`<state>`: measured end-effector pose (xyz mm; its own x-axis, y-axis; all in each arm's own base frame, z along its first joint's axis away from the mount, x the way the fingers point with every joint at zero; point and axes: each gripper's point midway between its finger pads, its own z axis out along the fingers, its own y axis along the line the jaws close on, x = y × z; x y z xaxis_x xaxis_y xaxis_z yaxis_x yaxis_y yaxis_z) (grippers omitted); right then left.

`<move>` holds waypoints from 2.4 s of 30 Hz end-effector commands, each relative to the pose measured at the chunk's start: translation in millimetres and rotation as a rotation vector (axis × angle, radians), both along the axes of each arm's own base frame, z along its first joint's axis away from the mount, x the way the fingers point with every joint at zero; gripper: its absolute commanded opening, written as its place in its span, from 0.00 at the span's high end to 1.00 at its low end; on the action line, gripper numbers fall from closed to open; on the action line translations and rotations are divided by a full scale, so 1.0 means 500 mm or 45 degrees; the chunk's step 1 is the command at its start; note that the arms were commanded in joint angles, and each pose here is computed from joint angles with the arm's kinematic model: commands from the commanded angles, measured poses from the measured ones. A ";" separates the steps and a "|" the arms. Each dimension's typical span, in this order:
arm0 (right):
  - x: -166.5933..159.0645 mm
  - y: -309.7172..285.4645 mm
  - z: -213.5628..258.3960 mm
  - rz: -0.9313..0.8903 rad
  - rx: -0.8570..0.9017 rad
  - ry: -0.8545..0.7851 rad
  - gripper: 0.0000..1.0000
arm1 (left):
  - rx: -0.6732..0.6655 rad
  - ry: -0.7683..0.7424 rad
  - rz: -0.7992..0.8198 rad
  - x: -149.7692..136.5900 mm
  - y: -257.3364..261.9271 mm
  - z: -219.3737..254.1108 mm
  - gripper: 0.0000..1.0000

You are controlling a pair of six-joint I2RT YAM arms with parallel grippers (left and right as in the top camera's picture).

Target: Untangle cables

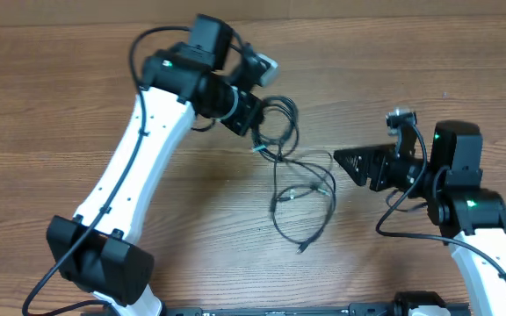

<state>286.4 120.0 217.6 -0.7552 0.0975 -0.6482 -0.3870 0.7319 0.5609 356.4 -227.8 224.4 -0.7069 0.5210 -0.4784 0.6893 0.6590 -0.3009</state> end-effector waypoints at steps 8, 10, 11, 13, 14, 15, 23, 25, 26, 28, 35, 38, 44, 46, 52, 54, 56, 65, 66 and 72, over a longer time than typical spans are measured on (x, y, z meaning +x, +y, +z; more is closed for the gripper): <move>-0.009 0.067 0.029 0.130 -0.156 -0.147 0.38 | -0.013 -0.044 -0.161 -0.050 -0.064 0.023 0.96; -0.013 0.082 0.032 0.157 -0.157 -0.162 0.42 | -0.009 -0.038 -0.171 -0.056 -0.070 0.021 0.96; -0.013 0.085 0.032 0.153 -0.165 -0.166 0.43 | -0.009 -0.034 -0.169 -0.058 -0.072 0.021 0.96; -0.011 0.091 0.030 0.146 -0.196 -0.182 0.47 | -0.011 -0.028 -0.172 -0.062 -0.077 0.021 0.96; -0.009 0.092 0.029 0.134 -0.209 -0.184 0.48 | -0.012 -0.023 -0.169 -0.065 -0.080 0.021 0.96; -0.006 0.092 0.029 0.115 -0.216 -0.181 0.50 | -0.013 -0.020 -0.170 -0.067 -0.082 0.021 0.96; 0.007 0.081 0.024 -0.044 -0.182 -0.092 0.96 | -0.018 -0.009 -0.167 -0.072 -0.089 0.022 0.96; 0.001 0.083 0.016 -0.050 -0.160 -0.046 0.96 | -0.026 -0.007 -0.167 -0.072 -0.091 0.023 0.96; -0.007 0.087 0.011 -0.030 -0.152 -0.024 0.96 | -0.028 -0.007 -0.163 -0.071 -0.091 0.023 0.96; -0.024 0.097 0.005 0.023 -0.131 0.017 0.96 | -0.030 -0.011 -0.163 -0.070 -0.092 0.024 0.96; -0.044 0.107 -0.003 0.080 -0.108 0.065 0.96 | -0.032 -0.013 -0.160 -0.069 -0.093 0.025 0.95; -0.055 0.112 -0.006 0.105 -0.094 0.093 0.96 | -0.036 -0.020 -0.160 -0.066 -0.094 0.026 0.84; -0.084 0.106 -0.031 0.120 -0.112 0.202 0.96 | -0.074 -0.046 -0.162 -0.058 -0.105 0.035 0.73; -0.094 0.111 -0.031 0.150 -0.099 0.219 0.96 | -0.088 -0.058 -0.165 -0.054 -0.109 0.039 0.83; -0.112 0.133 -0.016 0.285 -0.056 0.168 0.96 | -0.097 -0.076 -0.166 -0.049 -0.112 0.042 0.58; -0.110 0.138 -0.008 0.304 -0.041 0.142 0.96 | -0.094 -0.072 -0.165 -0.050 -0.111 0.041 0.56; -0.103 0.140 -0.002 0.303 -0.036 0.113 0.96 | -0.090 -0.066 -0.165 -0.052 -0.110 0.040 0.55; -0.021 0.140 0.062 0.162 0.004 -0.124 0.96 | 0.027 0.012 -0.130 -0.068 -0.077 0.008 0.53; -0.009 0.144 0.083 0.151 0.035 -0.175 0.96 | 0.032 0.022 -0.130 -0.071 -0.075 0.005 0.52; 0.016 0.171 0.195 0.167 0.238 -0.379 0.96 | 0.033 0.023 -0.130 -0.071 -0.075 0.005 0.47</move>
